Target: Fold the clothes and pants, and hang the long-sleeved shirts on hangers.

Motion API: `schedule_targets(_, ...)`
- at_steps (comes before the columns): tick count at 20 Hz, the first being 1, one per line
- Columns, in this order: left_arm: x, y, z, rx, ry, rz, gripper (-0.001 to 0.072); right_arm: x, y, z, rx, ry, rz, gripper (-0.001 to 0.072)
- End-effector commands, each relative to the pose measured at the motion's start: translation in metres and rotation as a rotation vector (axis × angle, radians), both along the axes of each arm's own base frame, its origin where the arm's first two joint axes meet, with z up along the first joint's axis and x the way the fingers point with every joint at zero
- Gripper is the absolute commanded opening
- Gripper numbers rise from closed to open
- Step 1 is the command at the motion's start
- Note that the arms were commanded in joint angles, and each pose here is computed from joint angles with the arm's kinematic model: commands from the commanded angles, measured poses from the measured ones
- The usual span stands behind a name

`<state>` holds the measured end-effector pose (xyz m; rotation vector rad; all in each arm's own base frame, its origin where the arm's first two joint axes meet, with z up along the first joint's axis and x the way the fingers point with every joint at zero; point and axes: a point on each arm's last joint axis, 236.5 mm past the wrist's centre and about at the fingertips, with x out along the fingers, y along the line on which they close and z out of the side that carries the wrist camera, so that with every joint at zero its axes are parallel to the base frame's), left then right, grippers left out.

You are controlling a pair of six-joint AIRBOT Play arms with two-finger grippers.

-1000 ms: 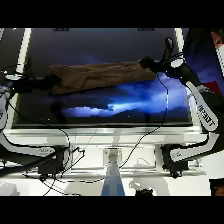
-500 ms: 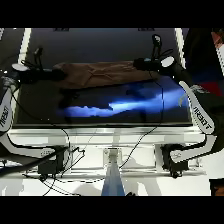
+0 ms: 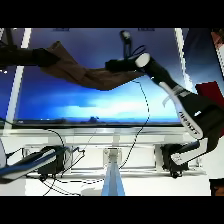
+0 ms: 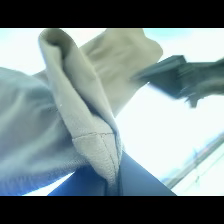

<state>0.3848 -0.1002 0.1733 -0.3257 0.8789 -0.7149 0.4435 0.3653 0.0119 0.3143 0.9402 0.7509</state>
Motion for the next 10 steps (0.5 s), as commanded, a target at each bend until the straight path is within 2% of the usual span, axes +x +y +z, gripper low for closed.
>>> schedule_targets(1, -0.034, -0.009, 0.040, 0.009, -0.061, -0.017, 0.0015, -0.065, 0.081, -0.016, 0.032, 0.075, 0.098, 0.0011)
schedule_targets(6, -0.039, -0.011, 0.045, 0.013, -0.077, -0.018, 0.0015, -0.124, 0.138, -0.013, 0.039, 0.030, 0.220, 0.0012)
schedule_targets(10, -0.027, -0.024, 0.026, -0.003, -0.028, -0.051, 0.0015, -0.088, 0.091, -0.017, -0.097, -0.040, 0.237, 0.0013)
